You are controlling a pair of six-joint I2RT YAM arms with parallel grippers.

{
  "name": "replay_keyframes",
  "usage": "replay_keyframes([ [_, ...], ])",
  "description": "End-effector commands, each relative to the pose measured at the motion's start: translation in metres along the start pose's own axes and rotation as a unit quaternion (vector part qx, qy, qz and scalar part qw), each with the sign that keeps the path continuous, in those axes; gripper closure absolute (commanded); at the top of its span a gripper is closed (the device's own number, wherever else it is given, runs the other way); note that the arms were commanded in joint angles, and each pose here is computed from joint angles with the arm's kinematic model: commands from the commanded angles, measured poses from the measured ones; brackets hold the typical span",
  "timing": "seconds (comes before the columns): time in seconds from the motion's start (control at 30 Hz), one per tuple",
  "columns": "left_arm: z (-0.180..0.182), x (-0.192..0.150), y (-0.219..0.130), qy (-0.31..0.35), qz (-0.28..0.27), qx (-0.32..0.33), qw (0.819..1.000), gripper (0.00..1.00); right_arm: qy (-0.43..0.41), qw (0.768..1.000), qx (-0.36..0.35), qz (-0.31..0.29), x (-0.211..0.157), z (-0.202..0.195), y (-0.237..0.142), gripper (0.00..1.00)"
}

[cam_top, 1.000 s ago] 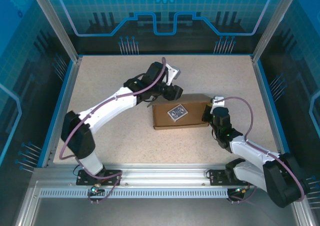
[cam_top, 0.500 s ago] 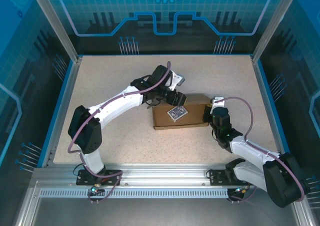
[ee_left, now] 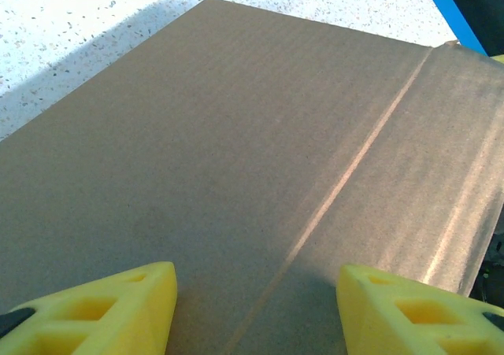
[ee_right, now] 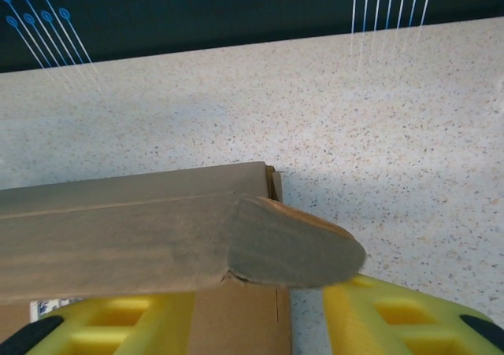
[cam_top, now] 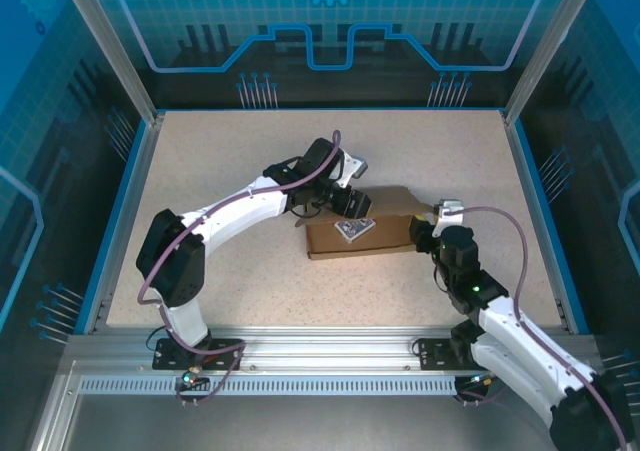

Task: Fold the paper box

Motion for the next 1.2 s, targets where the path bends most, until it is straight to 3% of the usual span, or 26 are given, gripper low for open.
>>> replay_keyframes([
  [0.0,-0.003,-0.010,0.011,-0.009,0.010,-0.014,1.000,0.43,-0.014,1.000,0.006,0.024,-0.002,0.001,-0.015,0.52],
  [0.2,-0.003,-0.019,0.016,-0.016,0.009,-0.014,1.000,0.44,-0.023,0.999,0.032,0.014,0.023,0.016,-0.027,0.48],
  [0.53,-0.002,-0.038,0.025,-0.030,0.008,-0.015,0.999,0.44,-0.074,0.994,0.008,0.080,0.039,0.037,0.011,0.42],
  [0.87,0.002,-0.057,0.037,-0.042,0.012,-0.006,0.999,0.45,-0.043,0.976,-0.062,0.206,0.011,0.014,0.069,0.41],
  [1.17,0.006,-0.075,0.048,-0.051,0.020,0.001,0.998,0.45,-0.021,0.956,-0.101,0.275,-0.025,-0.009,0.091,0.41],
])
Point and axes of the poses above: each hand's point on the last joint's axis, 136 mm out from that joint toward the fingers, its own y axis out along the fingers, its own z axis along the line the jaws close on, x = y × z, the point moved 3 cm from there along -y, back along the fingers, and after that the axes turned 11 degrees about y, right-handed, at the moved point
